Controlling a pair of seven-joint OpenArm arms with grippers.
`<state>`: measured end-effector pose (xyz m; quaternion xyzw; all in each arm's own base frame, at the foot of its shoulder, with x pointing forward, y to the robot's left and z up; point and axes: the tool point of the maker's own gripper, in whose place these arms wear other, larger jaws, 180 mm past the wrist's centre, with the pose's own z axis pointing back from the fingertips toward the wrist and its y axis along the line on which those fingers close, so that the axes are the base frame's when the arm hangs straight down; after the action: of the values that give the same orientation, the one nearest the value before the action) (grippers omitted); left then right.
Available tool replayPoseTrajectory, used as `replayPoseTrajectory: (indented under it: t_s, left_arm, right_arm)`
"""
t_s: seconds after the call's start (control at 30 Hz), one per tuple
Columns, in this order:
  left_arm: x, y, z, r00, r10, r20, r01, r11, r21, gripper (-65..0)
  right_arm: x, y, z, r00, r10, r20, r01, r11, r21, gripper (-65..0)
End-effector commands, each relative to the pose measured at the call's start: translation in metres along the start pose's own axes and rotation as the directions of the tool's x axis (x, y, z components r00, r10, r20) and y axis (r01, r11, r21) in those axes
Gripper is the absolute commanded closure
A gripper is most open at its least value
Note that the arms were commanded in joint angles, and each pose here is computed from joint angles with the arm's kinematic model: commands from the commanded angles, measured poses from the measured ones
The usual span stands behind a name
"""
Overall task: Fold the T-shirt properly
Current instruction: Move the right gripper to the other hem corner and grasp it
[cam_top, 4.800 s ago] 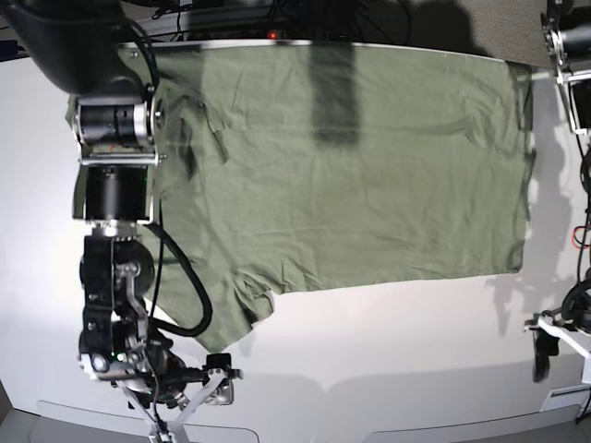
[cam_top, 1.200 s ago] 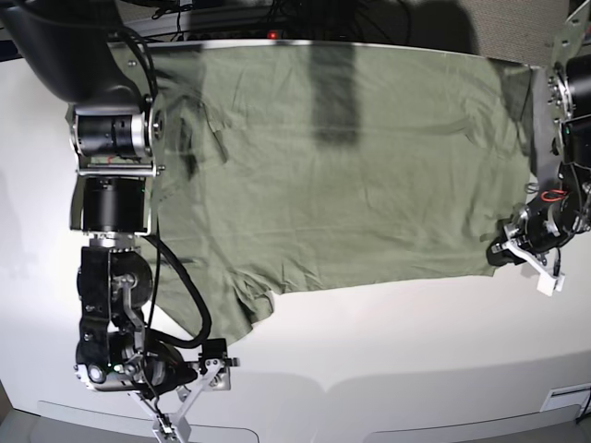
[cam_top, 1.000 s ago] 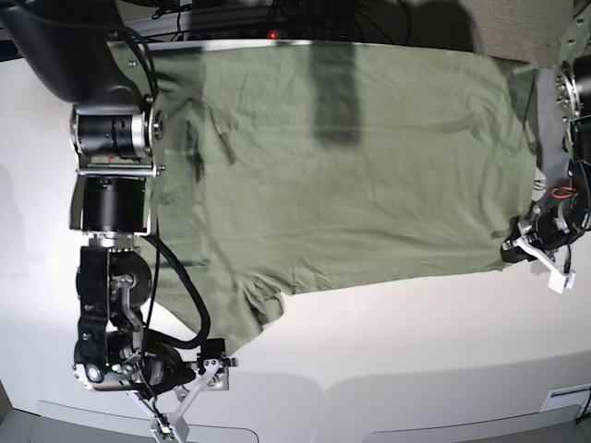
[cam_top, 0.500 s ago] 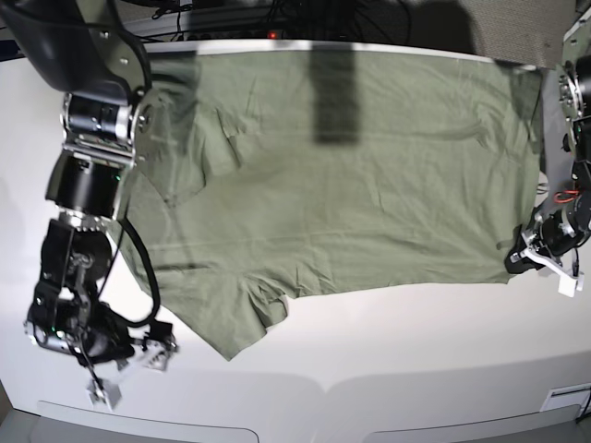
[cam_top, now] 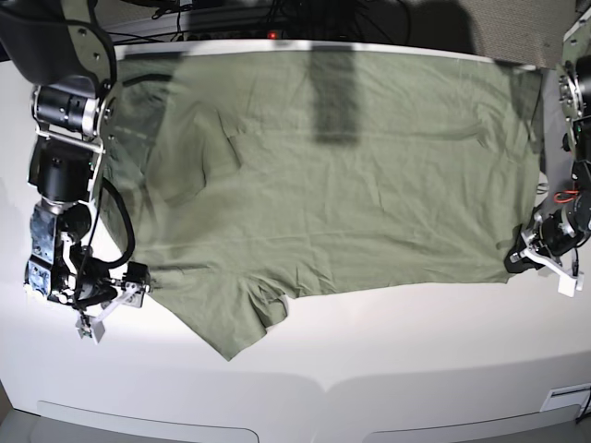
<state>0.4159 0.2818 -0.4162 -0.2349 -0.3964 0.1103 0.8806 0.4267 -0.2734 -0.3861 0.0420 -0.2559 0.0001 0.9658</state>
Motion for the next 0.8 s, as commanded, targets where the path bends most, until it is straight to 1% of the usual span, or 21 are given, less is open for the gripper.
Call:
replayPoseTrajectory:
  t_s: [0.0, 0.2, 0.37, 0.53, 0.67, 0.77]
  left_arm:
    - [0.03, -0.004, 0.004, 0.997, -0.018, 0.069, 0.019, 1.0, -0.014, 0.0]
    - [0.03, -0.004, 0.004, 0.997, -0.019, 0.069, 0.02, 1.0, -0.014, 0.0]
    - [0.03, -0.004, 0.004, 0.998, -0.019, 0.068, 0.02, 1.0, -0.014, 0.0]
    - [0.03, -0.004, 0.004, 0.997, -0.018, 0.069, 0.019, 1.0, -0.014, 0.0]
    - [0.03, -0.004, 0.004, 0.997, -0.018, 0.068, 0.019, 1.0, -0.014, 0.0]
    - [0.03, -0.004, 0.004, 0.997, -0.018, 0.071, 0.019, 1.0, -0.014, 0.0]
  right_arm:
    - [0.026, -0.002, 0.01, 0.998, 0.01, 0.066, -0.01, 1.0, 0.005, -47.5]
    - [0.019, 0.001, 0.005, 0.998, 0.022, 0.055, -0.024, 0.999, 0.026, -47.5]
    - [0.006, 0.006, -0.007, 0.999, 0.035, 0.036, -0.037, 0.997, 0.069, -47.5]
    - [-0.003, -0.003, -0.018, 0.996, 0.081, 0.035, -0.082, 0.996, 0.031, -47.5]
    - [0.002, -0.005, -0.011, 0.993, 0.108, 0.056, -0.112, 0.991, 0.074, -47.5]
    - [0.011, -0.016, -0.002, 0.99, 0.127, 0.067, -0.131, 0.99, 0.061, -47.5]
